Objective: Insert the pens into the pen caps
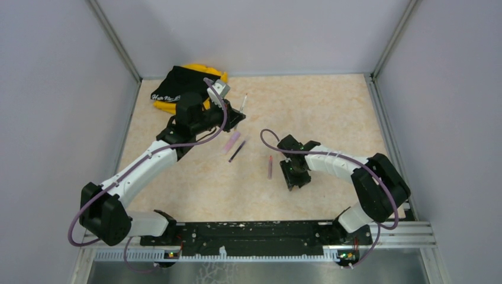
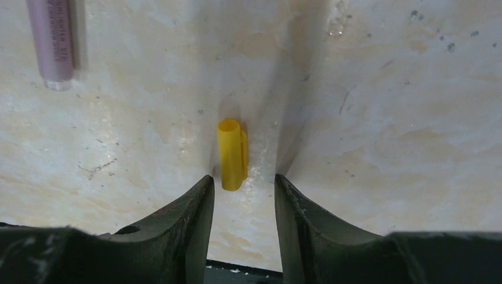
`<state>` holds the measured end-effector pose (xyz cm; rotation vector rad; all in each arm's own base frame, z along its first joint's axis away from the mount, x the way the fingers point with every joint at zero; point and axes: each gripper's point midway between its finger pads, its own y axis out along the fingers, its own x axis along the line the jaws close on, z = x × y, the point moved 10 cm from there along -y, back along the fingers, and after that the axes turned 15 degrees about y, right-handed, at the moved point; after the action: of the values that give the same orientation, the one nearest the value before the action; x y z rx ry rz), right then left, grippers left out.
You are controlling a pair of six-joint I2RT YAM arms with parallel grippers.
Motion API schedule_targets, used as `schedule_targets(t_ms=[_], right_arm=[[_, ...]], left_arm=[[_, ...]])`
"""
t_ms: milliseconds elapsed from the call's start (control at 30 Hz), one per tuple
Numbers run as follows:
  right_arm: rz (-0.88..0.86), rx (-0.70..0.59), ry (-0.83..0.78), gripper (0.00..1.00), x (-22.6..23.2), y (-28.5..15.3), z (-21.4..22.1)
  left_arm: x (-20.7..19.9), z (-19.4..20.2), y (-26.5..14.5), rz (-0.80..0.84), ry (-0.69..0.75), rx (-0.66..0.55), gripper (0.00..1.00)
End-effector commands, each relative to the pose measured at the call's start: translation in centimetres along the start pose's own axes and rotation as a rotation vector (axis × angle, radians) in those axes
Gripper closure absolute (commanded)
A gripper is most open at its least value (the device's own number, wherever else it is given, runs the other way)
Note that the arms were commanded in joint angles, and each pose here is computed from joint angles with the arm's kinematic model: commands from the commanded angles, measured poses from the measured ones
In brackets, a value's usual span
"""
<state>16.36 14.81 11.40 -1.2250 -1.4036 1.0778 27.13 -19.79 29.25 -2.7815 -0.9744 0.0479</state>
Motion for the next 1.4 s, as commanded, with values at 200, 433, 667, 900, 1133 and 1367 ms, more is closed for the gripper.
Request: schedule_targets(t_ms=[200,433,667,900,1133,1367], right_arm=[[0.102,-0.024,0.024,0.59,-0.8,-1.5,0.4],[0.129,-0.062,0.044,0.59,-0.6,-1.3,-0.3],[0.117,-0.107,0.079,0.59,0.0,-1.0,-1.6],[0.117,-0.151,0.133,0.58,-0.3,-0.7,-3.1],[0.155,-0.164,0.149,0.58,-0.8,-0.2,-4.2],[0.166,-0.183,0.144,0.58,-0.7,0.2,-5.6]], left_arm=[[0.1,-1.0,-0.4,0.008,0.019,-0.031,1.0],[0.1,-1.1,-0.5,0.006,0.02,-0.035,1.0],[0.2,-1.2,-0.7,-0.002,0.021,-0.037,1.0],[0.4,-1.2,-0.7,-0.004,0.018,-0.037,1.0],[0.4,-1.2,-0.8,-0.01,0.021,-0.037,1.0],[0.5,-1.1,-0.8,-0.017,0.022,-0.035,1.0]])
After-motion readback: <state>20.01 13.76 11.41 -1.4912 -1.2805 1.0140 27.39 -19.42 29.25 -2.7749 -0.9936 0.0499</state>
